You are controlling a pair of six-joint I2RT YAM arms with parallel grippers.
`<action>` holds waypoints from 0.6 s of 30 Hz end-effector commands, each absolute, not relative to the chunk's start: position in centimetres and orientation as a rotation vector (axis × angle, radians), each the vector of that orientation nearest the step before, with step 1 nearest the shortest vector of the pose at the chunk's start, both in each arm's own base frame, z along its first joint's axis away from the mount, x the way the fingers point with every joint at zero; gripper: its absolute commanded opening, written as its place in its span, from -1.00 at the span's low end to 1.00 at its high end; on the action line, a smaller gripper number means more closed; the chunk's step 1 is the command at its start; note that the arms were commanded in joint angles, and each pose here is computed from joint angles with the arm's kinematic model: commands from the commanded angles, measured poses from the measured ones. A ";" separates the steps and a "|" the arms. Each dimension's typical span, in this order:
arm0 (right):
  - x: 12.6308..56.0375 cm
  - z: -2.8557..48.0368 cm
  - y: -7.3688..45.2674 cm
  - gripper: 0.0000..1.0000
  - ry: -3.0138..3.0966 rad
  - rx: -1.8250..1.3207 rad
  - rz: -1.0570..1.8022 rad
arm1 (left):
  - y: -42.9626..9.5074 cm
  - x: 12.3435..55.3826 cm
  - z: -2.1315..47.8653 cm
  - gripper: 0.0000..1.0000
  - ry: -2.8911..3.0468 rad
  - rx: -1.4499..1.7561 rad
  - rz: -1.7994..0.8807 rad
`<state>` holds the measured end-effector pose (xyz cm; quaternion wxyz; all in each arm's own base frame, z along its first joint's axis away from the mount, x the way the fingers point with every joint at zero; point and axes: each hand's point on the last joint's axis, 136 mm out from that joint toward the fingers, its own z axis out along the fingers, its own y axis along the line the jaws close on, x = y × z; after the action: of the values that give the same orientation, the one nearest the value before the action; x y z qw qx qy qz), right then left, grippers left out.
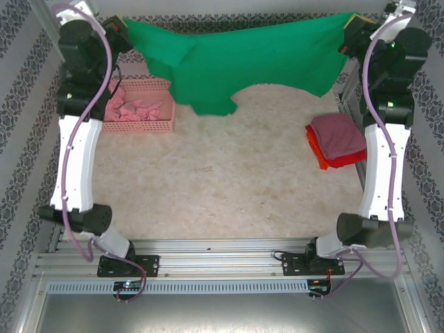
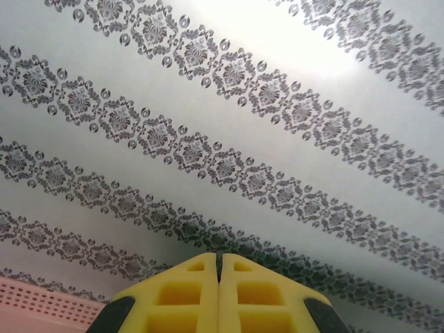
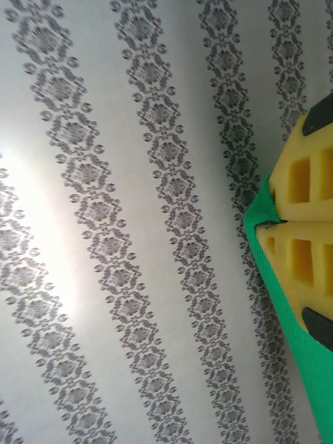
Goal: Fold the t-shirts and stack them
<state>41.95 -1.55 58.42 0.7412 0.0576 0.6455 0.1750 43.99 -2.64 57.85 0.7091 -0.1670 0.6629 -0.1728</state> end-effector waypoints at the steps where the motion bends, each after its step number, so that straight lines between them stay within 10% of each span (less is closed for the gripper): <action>1: 41.1 54.9 -1.8 -1.00 1.484 0.155 0.397 | -2.3 41.8 56.3 -1.00 1.476 -0.374 -0.398; 18: 30.2 14.3 2.1 -1.00 2.197 0.630 0.689 | -2.5 32.1 17.6 -1.00 2.116 -0.781 -0.447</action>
<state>30.89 1.73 15.83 0.3808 0.2153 0.8626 0.2540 32.14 -2.70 17.96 0.4010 -0.2793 0.8583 -0.1563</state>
